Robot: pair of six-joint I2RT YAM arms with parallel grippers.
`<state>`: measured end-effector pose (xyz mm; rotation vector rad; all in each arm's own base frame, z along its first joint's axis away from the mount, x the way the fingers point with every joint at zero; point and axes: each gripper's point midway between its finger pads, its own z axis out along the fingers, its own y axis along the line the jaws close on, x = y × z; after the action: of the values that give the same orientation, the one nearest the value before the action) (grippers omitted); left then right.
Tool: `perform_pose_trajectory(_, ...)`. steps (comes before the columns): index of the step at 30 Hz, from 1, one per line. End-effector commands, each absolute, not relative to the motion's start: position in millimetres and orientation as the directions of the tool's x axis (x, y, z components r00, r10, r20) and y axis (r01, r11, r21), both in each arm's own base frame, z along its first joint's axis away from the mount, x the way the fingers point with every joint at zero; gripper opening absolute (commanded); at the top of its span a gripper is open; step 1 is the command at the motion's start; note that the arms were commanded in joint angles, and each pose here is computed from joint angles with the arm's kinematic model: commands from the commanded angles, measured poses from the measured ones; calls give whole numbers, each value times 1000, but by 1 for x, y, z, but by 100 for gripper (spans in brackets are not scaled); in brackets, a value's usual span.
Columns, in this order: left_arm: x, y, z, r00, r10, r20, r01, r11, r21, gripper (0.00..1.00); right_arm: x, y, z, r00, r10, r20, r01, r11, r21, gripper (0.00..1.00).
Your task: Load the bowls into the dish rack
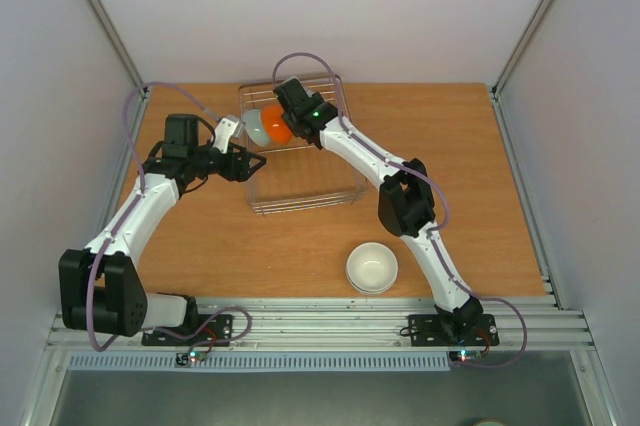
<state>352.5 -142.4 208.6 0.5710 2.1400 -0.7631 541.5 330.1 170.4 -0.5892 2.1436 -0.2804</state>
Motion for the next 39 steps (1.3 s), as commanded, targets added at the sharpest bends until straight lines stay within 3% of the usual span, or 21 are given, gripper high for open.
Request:
perform_pose_trajectory(1,354,-146,216,-566,153,-810,639,703,-313,75,547,331,174,-505,-504,-701,-299,864,-405,1)
perform_pose_trajectory(11,354,-147,214,-571,153,-807,641,697,-322,75,543,337,155,-530,-516,-673,-335,856,-393,5)
perform_pose_trajectory(15,354,-147,215,-571,152,-807,641,697,-322,75,543,340,148,-537,-522,-663,-346,853,-391,23)
perform_pose_trajectory(27,352,-147,217,-565,155,-811,646,695,-317,74,544,344,135,-545,-526,-653,-362,850,-382,50)
perform_pose_trajectory(34,351,-146,219,-560,159,-813,649,695,-311,74,542,353,133,-535,-518,-667,-395,852,-344,84)
perform_pose_trajectory(39,350,-147,219,-559,160,-814,651,693,-311,75,539,355,133,-531,-515,-672,-406,851,-332,93)
